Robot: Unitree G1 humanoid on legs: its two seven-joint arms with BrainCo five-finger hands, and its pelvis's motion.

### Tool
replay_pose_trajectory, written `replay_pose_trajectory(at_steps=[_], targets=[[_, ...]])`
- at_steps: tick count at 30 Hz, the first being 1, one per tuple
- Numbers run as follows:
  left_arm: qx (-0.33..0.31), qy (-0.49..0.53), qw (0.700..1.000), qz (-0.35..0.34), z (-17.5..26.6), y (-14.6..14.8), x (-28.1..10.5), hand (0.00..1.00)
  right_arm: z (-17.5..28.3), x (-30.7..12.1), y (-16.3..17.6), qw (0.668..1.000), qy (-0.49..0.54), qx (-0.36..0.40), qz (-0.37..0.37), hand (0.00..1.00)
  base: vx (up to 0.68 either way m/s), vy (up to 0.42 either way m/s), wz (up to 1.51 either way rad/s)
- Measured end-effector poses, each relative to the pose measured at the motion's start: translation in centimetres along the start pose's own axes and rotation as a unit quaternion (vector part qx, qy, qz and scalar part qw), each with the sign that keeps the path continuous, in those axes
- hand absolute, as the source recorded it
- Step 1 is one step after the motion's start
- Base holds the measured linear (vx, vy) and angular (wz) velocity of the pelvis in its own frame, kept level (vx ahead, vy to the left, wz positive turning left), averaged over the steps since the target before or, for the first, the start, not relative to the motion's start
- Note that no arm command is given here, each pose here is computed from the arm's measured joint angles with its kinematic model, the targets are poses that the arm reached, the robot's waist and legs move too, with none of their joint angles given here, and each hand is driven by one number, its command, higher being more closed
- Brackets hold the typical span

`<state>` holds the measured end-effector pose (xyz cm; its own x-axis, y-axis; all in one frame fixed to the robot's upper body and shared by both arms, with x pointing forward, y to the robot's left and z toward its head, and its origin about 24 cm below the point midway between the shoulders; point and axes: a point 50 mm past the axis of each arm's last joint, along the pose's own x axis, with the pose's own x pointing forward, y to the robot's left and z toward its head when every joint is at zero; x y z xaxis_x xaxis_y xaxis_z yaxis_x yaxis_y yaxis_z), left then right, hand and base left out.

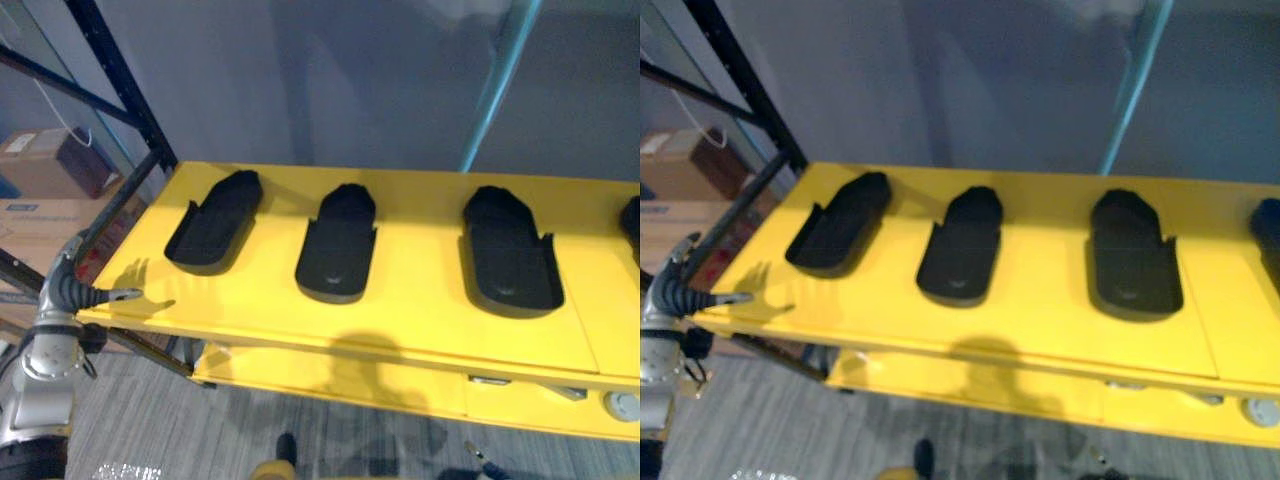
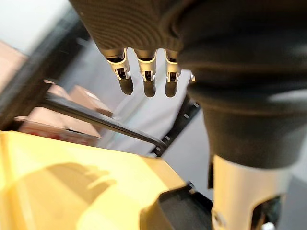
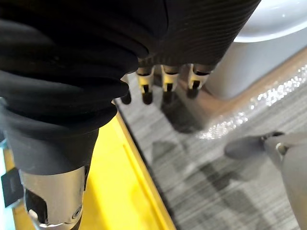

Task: Walk over and take plastic housings, then place them on the shelf

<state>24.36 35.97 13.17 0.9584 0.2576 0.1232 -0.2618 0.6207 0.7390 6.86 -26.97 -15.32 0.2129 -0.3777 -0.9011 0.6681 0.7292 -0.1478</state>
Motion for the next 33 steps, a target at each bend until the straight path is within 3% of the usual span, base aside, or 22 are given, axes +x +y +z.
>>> replay_pose_trajectory(at_steps=[19, 33], targets=[[0.058, -0.002, 0.975, -0.217, 1.3, -1.3, 2.0, 0.0, 1.3, 0.1, -0.1, 1.0, -0.015, -0.006, 0.007, 0.0, 0.02, 0.0, -0.01], [0.084, -0.004, 0.962, -0.259, 2.3, -0.9, 3.0, 0.0, 0.9, 0.1, -0.3, 1.0, -0.003, -0.007, 0.008, 0.0, -0.02, 0.007, -0.05]])
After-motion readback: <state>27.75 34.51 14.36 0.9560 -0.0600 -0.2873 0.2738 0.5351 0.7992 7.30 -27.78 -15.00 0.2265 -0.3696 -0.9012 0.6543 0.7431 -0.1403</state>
